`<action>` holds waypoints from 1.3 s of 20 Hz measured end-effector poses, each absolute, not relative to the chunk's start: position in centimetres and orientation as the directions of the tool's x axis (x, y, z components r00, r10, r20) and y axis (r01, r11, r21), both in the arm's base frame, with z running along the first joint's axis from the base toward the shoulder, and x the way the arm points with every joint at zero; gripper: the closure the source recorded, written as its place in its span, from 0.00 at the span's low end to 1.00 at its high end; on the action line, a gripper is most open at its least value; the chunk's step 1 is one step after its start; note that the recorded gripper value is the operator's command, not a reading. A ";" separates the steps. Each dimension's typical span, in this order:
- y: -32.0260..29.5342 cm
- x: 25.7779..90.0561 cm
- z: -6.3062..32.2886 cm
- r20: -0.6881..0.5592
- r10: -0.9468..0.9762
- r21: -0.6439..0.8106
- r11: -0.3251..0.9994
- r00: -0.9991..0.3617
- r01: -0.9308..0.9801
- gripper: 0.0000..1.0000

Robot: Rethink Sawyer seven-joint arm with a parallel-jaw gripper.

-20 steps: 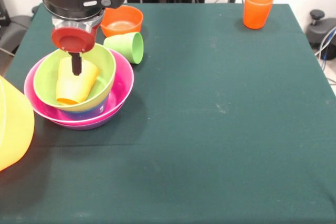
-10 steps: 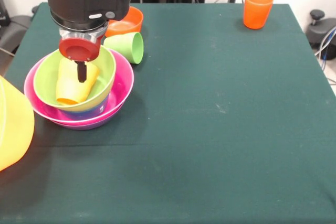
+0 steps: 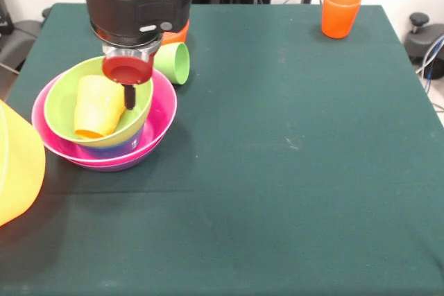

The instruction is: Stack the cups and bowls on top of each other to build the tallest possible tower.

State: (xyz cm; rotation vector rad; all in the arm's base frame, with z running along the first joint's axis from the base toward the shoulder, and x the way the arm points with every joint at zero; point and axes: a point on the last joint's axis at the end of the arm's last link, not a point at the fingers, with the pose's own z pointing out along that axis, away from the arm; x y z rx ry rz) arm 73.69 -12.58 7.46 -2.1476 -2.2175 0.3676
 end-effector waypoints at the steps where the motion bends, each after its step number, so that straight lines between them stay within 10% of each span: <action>1: -12.5 73.6 7.4 -0.139 0.989 -0.193 0.018 -0.046 0.981 0.00; 26: -12.9 73.3 4.0 -0.196 0.978 -0.175 0.034 -0.069 0.984 0.00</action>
